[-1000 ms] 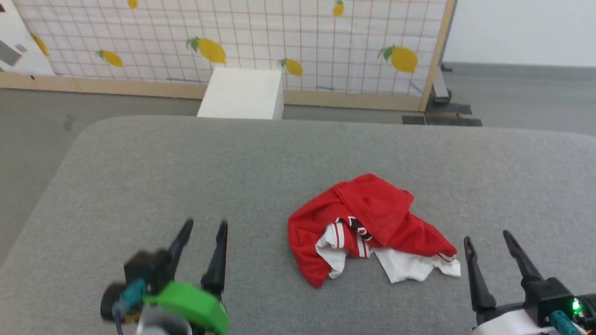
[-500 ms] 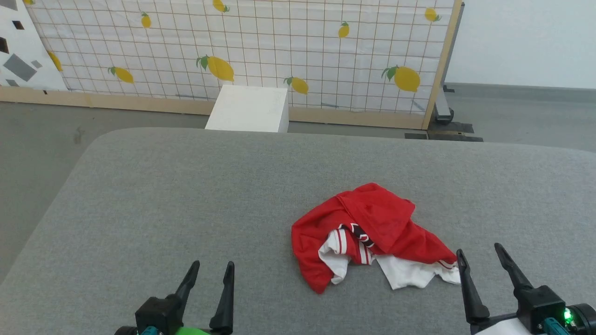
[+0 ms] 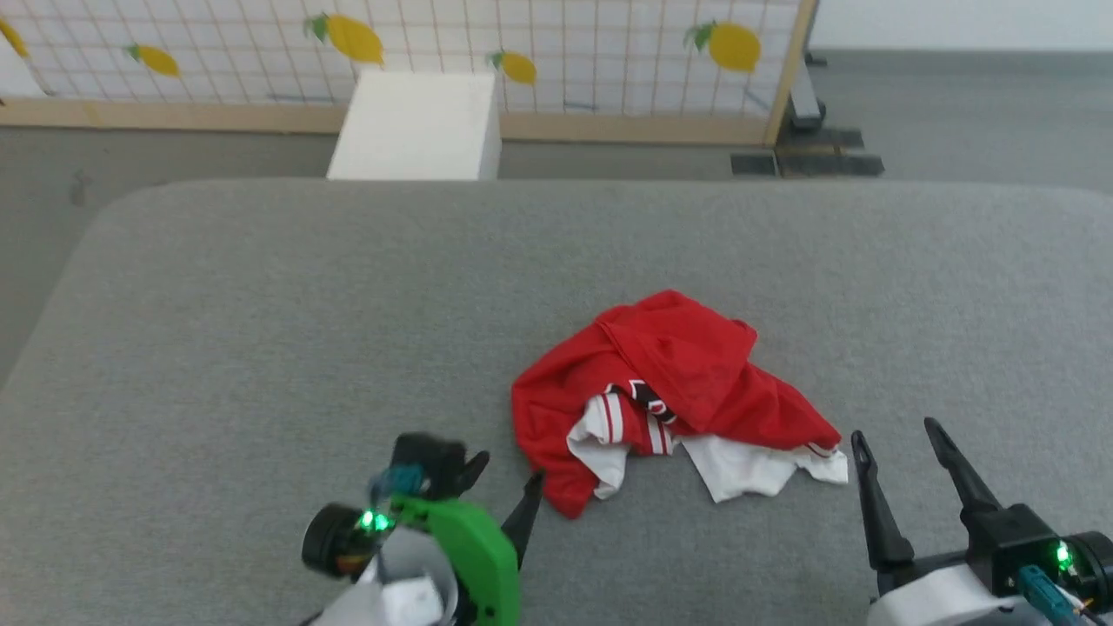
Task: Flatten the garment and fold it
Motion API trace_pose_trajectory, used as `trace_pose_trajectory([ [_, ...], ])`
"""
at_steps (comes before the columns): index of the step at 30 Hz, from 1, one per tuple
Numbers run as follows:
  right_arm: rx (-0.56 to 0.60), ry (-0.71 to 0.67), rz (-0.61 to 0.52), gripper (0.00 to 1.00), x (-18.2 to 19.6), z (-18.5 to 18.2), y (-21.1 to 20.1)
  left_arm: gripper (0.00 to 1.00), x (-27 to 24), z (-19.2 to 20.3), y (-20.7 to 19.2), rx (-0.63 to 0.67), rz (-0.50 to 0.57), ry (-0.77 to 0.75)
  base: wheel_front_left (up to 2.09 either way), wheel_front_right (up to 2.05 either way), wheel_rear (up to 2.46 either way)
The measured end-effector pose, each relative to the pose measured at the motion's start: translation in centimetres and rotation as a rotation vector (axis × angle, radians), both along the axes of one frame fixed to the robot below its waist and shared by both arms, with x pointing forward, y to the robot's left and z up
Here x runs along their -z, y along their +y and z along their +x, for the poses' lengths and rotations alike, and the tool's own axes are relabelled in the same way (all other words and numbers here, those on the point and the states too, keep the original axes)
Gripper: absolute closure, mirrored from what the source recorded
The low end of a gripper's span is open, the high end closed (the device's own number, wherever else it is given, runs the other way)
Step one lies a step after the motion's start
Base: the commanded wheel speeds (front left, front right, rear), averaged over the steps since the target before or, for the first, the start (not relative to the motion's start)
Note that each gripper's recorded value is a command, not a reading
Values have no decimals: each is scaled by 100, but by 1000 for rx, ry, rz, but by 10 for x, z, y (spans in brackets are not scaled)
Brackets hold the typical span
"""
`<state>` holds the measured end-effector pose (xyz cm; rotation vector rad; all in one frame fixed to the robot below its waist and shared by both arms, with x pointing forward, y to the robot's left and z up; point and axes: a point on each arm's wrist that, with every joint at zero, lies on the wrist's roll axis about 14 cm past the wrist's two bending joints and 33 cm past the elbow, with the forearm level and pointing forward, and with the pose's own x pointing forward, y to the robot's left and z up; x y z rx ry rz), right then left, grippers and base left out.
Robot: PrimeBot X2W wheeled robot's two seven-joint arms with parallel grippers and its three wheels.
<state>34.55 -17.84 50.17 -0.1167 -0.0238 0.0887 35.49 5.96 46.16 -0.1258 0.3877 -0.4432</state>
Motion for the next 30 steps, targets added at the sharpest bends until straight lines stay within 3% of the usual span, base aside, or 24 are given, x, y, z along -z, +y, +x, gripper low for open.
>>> trace_pose_trajectory([
  [8, 57, 43, -5, 0, 15, 6, -18, 0, 40, 27, -20, 99, 123, 202, 0, 0, 0],
  [13, 93, 73, -10, 0, 26, 5, -29, 0, 70, 25, -33, 166, 147, 311, 0, 0, 0],
  [14, 99, 78, -11, 0, 28, 4, -31, 47, 76, 24, -33, 179, 161, 328, 0, 0, 0],
  [15, 105, 84, -12, 0, 29, 3, -33, 87, 79, 26, -33, 189, 172, 338, 0, 0, 0],
  [16, 109, 88, -12, 0, 31, 3, -34, 100, 81, 28, -32, 190, 177, 339, 0, 0, 0],
  [22, 112, 84, -12, 0, 31, 3, -36, 100, 64, 53, -13, 94, 134, 224, 0, 0, 0],
  [30, 54, 44, 1, 0, 20, 7, -17, 100, -3, 92, 91, -246, 91, -80, 0, 0, 0],
])
